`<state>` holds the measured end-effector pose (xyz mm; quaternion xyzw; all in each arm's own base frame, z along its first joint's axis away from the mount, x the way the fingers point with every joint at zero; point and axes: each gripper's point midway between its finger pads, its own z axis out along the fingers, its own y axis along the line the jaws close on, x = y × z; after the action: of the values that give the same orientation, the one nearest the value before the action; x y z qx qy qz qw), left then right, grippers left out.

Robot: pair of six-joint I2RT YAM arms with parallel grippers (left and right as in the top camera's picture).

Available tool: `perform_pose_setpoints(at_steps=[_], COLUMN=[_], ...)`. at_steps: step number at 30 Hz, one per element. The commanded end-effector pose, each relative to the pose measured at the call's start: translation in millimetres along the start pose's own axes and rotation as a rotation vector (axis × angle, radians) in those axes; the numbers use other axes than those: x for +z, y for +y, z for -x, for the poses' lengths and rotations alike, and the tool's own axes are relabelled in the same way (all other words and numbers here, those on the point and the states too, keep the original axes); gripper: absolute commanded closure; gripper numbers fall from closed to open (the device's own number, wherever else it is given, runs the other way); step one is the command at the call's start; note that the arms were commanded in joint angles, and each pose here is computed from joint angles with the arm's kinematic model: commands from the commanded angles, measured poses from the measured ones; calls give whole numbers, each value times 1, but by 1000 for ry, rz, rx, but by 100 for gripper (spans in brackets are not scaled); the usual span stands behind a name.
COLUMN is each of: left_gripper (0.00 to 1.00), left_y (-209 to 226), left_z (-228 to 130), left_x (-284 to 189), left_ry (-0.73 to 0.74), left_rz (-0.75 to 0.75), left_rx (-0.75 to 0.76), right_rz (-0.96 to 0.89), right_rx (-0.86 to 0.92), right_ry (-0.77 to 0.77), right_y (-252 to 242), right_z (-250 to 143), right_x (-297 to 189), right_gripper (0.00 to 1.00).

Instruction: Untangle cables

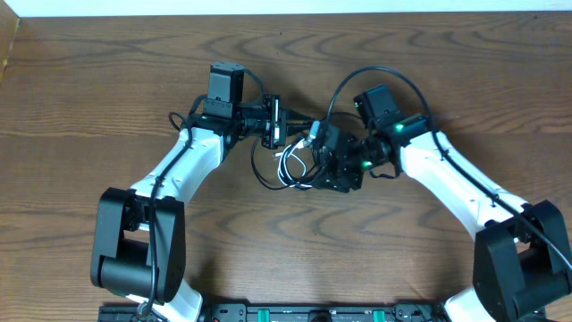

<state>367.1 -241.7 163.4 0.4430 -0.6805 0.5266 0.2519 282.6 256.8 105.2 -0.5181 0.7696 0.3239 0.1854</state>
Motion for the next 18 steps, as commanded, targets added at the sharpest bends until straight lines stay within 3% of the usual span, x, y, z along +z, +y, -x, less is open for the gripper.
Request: perform_pose_setpoints(at_steps=[1,6,18], left_gripper=[93,93,93], left_y=[3,3,3], left_z=[1,0,0], left_x=[0,0,0], left_ry=[22,27,27], left_rz=[8,10,9], left_rx=[-20,-20,-30], right_rz=[-76,-219,-259], right_rx=[-82,-110,-103], right_ry=[35,94,-10], right_y=[-2,-19,-15], right_z=[4,5,34], right_x=[1,6,-8], right_gripper=[48,57,73])
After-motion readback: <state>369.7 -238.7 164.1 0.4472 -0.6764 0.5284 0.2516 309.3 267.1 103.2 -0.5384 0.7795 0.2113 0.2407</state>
